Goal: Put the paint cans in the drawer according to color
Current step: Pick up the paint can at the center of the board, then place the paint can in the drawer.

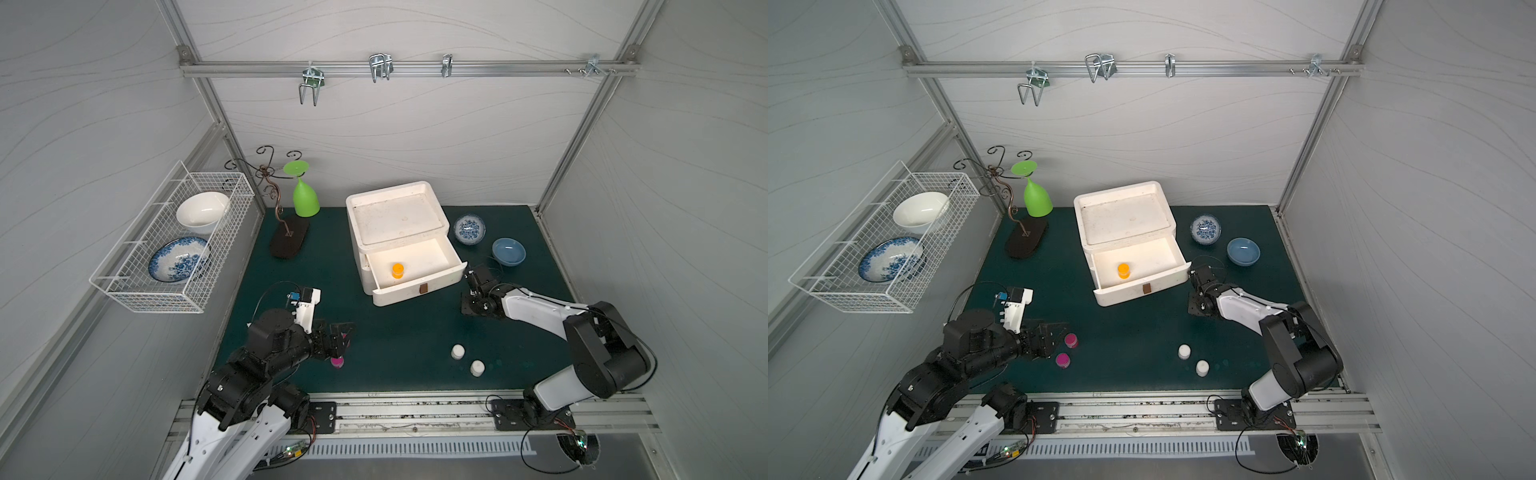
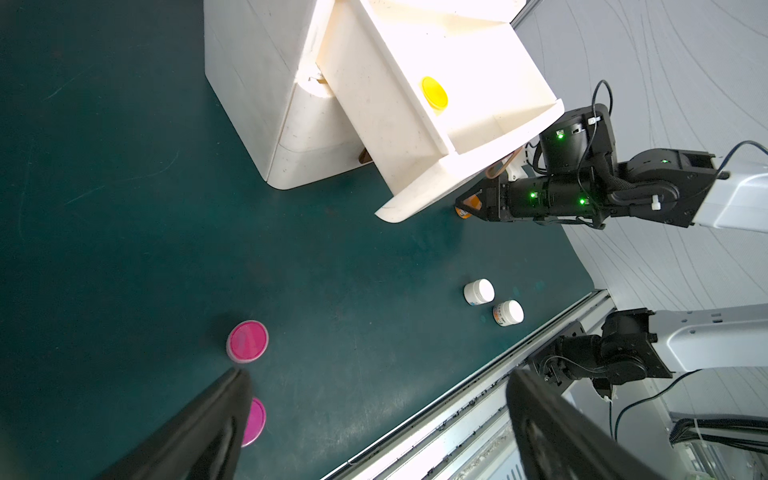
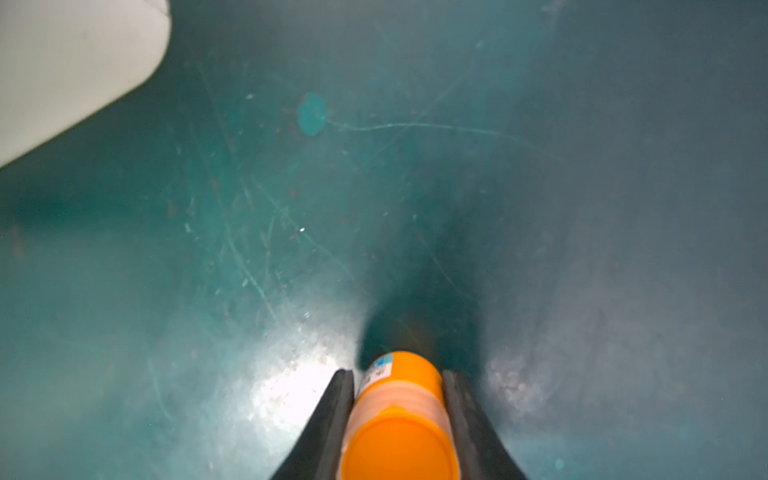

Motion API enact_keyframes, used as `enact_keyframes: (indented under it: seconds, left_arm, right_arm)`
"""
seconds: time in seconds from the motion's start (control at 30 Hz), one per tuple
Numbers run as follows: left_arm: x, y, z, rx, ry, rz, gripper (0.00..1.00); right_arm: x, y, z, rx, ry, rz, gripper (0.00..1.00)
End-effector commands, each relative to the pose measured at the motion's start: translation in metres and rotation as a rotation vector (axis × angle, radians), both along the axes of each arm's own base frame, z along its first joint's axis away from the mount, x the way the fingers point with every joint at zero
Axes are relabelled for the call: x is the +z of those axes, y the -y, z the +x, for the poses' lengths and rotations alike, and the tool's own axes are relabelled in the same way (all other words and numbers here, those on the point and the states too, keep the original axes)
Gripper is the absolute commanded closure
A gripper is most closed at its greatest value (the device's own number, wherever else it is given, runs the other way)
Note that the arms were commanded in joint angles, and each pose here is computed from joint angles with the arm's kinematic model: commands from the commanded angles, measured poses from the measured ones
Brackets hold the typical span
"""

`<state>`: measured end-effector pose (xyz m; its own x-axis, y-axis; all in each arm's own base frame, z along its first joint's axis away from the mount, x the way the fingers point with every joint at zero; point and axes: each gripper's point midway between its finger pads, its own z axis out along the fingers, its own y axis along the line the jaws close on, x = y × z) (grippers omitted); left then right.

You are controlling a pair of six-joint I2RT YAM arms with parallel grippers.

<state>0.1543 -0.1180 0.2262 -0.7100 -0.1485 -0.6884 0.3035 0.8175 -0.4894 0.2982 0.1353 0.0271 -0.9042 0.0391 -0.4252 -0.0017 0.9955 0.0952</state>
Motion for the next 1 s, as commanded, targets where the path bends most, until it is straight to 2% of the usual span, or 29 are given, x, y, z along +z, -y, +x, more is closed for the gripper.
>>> enact_keyframes:
  seconds: [0.0,0.2,0.33,0.47,0.6,0.67,0.77,0.97]
  left_arm:
    - [0.018,0.002,0.0,-0.007,0.054,-0.031,0.0]
    - [0.018,0.002,-0.001,-0.01,0.057,-0.032,0.0]
    - [0.018,0.003,-0.001,-0.015,0.055,-0.033,0.0]
    - [0.019,0.003,-0.001,-0.013,0.059,-0.034,0.0]
    - [0.019,0.001,-0.001,-0.005,0.06,-0.033,0.0]
    - [0.018,0.001,0.0,-0.001,0.06,-0.031,0.0]
    - [0.018,0.0,0.0,0.004,0.06,-0.029,0.0]
    - [0.019,0.0,-0.001,0.004,0.063,-0.031,0.0]
  right_arm:
    - [0.012,0.01,0.001,-0.038,0.033,-0.01,0.77]
    - [0.062,0.037,-0.007,-0.095,0.138,-0.067,0.76]
    - [0.128,0.034,-0.015,-0.053,0.281,-0.068,0.75]
    - [0.203,0.003,-0.028,0.06,0.432,-0.065,0.75]
    - [0.252,-0.047,-0.032,0.195,0.513,-0.027,0.75]
    - [0.264,-0.079,-0.03,0.267,0.529,-0.006,0.75]
    - [0.263,-0.115,-0.019,0.327,0.505,0.025,0.75]
    - [0.242,-0.149,0.006,0.355,0.442,0.04,0.75]
